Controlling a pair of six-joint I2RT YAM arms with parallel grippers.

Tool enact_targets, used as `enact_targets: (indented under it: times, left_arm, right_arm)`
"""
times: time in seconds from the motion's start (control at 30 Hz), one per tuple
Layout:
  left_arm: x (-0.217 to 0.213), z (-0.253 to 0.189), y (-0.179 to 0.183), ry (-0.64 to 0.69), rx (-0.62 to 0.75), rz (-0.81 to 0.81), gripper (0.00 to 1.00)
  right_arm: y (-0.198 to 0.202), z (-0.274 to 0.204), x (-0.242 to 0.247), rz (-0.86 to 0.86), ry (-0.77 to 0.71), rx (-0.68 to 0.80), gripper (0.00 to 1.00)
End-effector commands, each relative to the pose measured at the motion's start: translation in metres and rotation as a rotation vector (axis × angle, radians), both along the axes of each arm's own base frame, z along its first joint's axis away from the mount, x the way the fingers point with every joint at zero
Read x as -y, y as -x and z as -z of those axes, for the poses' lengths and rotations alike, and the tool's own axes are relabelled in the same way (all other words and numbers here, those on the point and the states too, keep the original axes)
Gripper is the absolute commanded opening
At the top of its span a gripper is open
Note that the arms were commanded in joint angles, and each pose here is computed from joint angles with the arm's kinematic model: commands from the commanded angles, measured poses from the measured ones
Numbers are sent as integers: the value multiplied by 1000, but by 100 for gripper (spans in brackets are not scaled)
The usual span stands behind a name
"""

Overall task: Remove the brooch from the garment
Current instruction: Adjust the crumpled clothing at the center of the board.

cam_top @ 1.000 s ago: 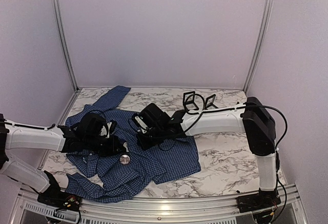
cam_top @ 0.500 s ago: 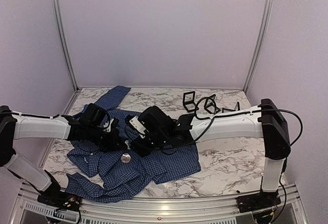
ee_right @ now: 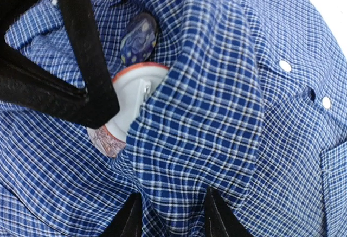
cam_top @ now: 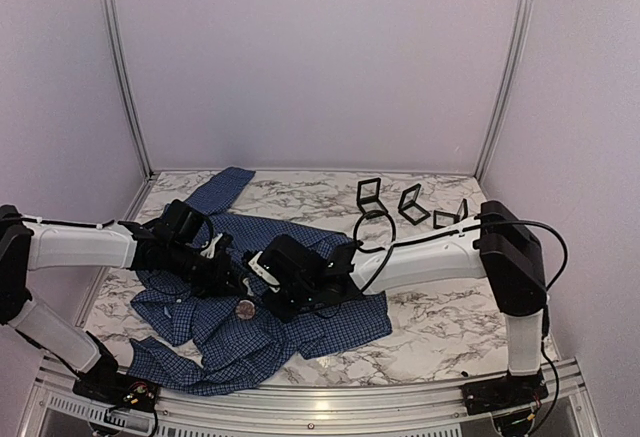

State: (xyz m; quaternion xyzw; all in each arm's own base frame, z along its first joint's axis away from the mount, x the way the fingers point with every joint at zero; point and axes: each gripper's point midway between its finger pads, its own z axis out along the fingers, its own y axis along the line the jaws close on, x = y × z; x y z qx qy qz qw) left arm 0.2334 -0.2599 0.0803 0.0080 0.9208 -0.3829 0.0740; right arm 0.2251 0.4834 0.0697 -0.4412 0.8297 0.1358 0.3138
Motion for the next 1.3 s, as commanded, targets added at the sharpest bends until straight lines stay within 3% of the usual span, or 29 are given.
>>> enact_targets:
  times: [0.0, 0.13, 0.6, 0.9, 1.27]
  left_arm:
    - [1, -6, 6, 18, -1, 44, 0]
    - [2, -7, 10, 36, -4, 61, 0]
    - [9, -7, 29, 162, -27, 83, 0]
    - [23, -18, 24, 287, 25, 75, 0]
    - [31, -19, 22, 357, 21, 81, 0]
  right_arm:
    - [-11, -2, -4, 54, 9, 22, 26]
    - [-23, -2, -3, 97, -4, 13, 0]
    - [-54, -29, -13, 145, -117, 52, 0]
    - [-59, -29, -2, 96, -238, -42, 0]
    - [-34, -42, 19, 64, -263, -185, 17]
